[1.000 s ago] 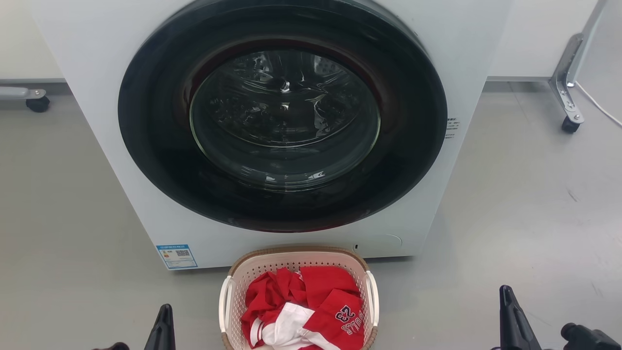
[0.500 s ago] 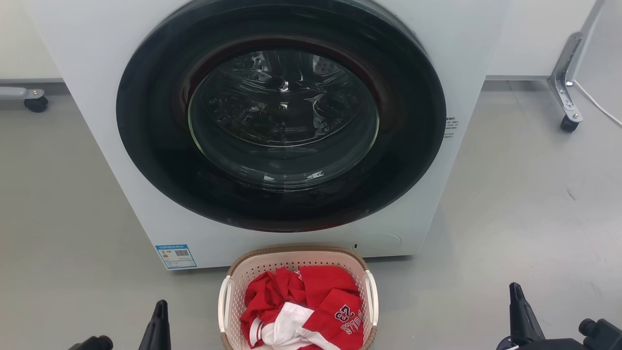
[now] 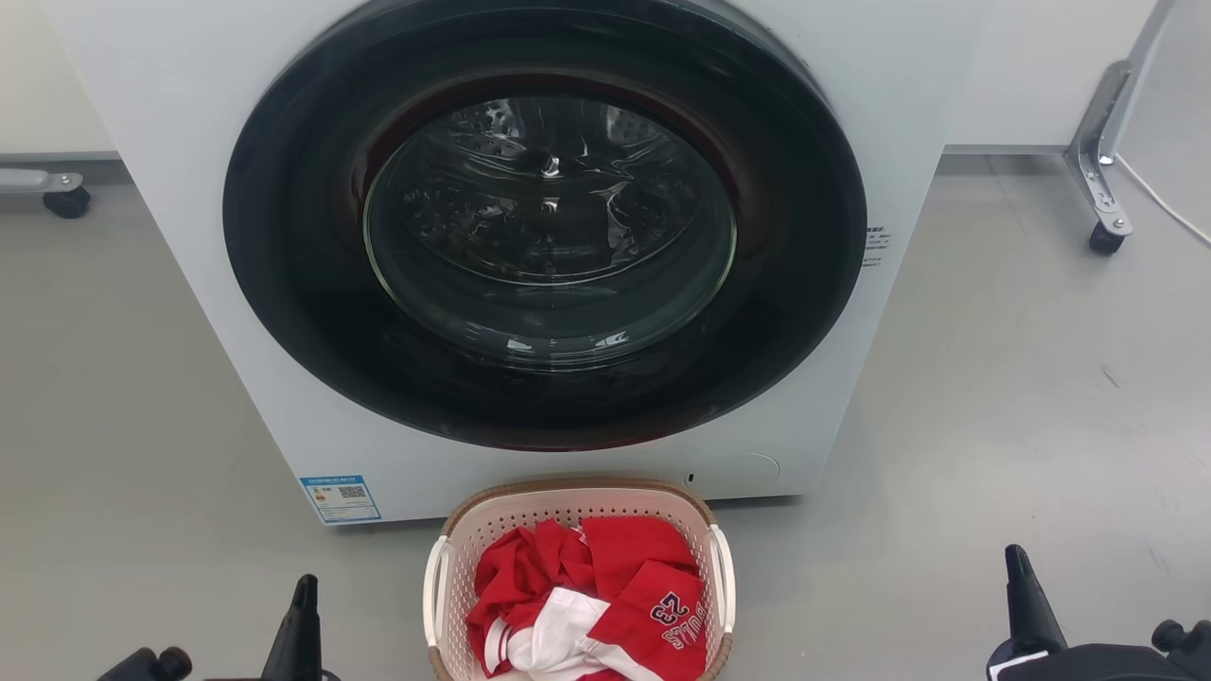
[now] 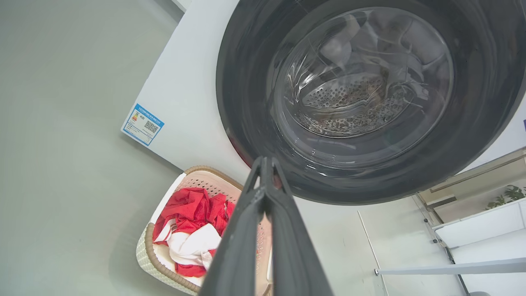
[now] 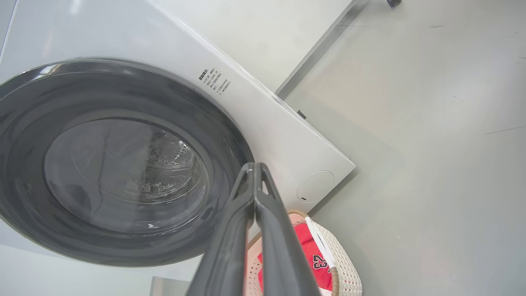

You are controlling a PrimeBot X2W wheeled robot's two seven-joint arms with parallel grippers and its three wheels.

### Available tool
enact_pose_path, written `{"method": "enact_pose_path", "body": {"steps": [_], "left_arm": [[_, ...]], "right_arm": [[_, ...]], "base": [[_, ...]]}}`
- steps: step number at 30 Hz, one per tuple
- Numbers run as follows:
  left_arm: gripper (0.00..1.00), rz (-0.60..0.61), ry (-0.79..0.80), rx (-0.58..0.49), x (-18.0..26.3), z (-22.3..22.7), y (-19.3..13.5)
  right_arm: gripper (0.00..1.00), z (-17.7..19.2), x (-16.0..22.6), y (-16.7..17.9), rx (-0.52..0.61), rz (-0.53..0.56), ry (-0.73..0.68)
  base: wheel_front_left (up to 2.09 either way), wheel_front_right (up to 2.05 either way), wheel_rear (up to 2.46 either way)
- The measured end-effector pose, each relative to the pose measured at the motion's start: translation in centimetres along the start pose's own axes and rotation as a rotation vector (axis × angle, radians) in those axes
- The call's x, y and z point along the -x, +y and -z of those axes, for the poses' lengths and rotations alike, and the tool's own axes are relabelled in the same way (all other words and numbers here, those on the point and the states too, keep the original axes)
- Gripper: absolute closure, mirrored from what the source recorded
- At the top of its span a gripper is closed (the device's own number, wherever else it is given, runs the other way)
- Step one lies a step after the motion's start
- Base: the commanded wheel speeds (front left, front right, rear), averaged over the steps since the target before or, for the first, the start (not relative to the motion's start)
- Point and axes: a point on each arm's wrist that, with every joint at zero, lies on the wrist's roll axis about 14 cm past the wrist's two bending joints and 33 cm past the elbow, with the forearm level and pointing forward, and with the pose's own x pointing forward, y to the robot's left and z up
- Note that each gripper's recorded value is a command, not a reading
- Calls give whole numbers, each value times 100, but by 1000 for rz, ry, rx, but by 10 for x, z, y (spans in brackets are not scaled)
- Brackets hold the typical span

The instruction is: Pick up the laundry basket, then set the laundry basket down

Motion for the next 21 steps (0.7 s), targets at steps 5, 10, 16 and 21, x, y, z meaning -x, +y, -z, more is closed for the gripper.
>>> {"method": "enact_pose_path", "body": {"steps": [5, 10, 16, 21], "left_arm": [[100, 2, 1, 102, -5, -4, 0], [100, 15, 7, 179, -8, -4, -2], [100, 16, 13, 275, -10, -6, 0], [100, 33, 12, 356, -14, -9, -3]], "right_arm": [[100, -1, -1, -5, -97, 11, 9], [100, -3, -4, -7, -174, 12, 11], [100, -8, -8, -6, -267, -2, 5], [100, -9, -8, -11, -348, 4, 10]], "base": [[0, 0, 0], [0, 0, 0], [0, 0, 0], [0, 0, 0]]}}
